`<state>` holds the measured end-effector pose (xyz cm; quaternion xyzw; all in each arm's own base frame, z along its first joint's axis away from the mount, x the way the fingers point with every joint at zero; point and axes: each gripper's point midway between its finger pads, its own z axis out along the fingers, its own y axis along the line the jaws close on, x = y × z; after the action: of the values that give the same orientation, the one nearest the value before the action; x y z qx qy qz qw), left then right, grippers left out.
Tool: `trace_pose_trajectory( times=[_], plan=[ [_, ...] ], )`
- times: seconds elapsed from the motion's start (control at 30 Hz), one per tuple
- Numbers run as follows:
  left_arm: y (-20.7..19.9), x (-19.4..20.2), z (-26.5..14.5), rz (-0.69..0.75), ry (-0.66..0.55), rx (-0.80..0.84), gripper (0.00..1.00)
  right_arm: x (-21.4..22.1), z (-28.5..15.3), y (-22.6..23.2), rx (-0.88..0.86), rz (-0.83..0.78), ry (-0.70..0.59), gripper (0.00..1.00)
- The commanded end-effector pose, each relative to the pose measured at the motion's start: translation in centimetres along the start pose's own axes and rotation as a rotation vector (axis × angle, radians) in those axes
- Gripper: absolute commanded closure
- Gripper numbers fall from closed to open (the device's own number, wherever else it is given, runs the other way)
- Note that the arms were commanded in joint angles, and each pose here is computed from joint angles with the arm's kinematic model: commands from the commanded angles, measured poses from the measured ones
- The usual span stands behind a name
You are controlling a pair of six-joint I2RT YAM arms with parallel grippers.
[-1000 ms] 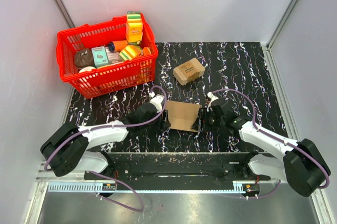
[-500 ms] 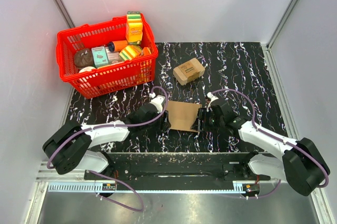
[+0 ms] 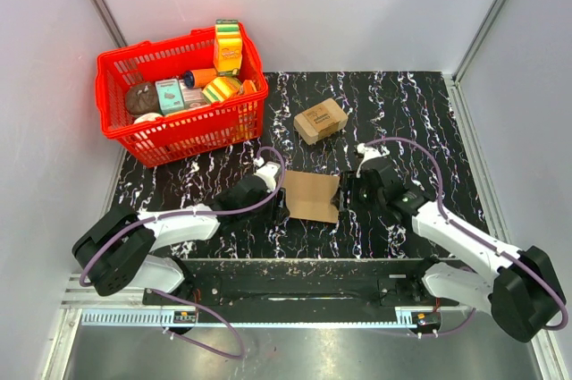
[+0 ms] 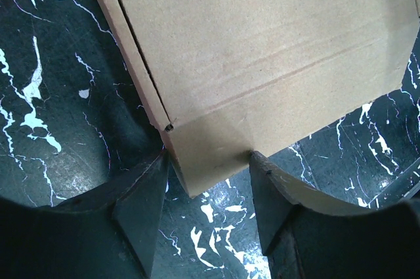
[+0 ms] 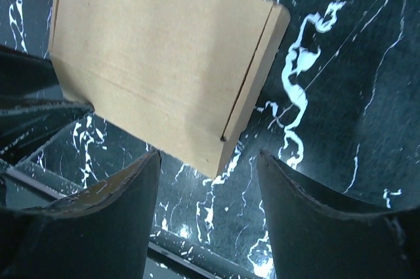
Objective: Fold the paper box
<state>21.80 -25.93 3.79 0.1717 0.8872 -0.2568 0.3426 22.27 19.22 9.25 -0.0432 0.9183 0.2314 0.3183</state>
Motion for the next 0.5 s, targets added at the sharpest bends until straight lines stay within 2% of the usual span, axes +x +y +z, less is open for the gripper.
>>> trace_pose_trajectory(
  times=[0.0, 0.1, 0.27, 0.4, 0.47],
  plan=[
    [-0.5, -1.5, -0.2, 0.02, -0.053, 0.011, 0.44, -4.5, 0.2, -0.5, 0.065, -0.04, -0.107, 0.33],
    [-0.5, -1.5, -0.2, 0.017, -0.051, 0.01, 0.44, -6.6, 0.6, 0.0, 0.057, -0.054, -0.155, 0.38],
    [-0.5, -1.5, -0.1, 0.019, -0.051, 0.01, 0.44, -8.7, 2.5, -0.1, 0.091, -0.111, -0.15, 0.51],
    [-0.4, -1.5, -0.1, 0.019, -0.049, 0.008, 0.44, -10.1, 4.0, 1.0, 0.038, -0.153, -0.17, 0.66],
    [-0.4, -1.4, -0.1, 0.02, -0.047, 0.008, 0.44, -10.4, 4.5, 1.7, -0.001, -0.18, -0.167, 0.68]
  ],
)
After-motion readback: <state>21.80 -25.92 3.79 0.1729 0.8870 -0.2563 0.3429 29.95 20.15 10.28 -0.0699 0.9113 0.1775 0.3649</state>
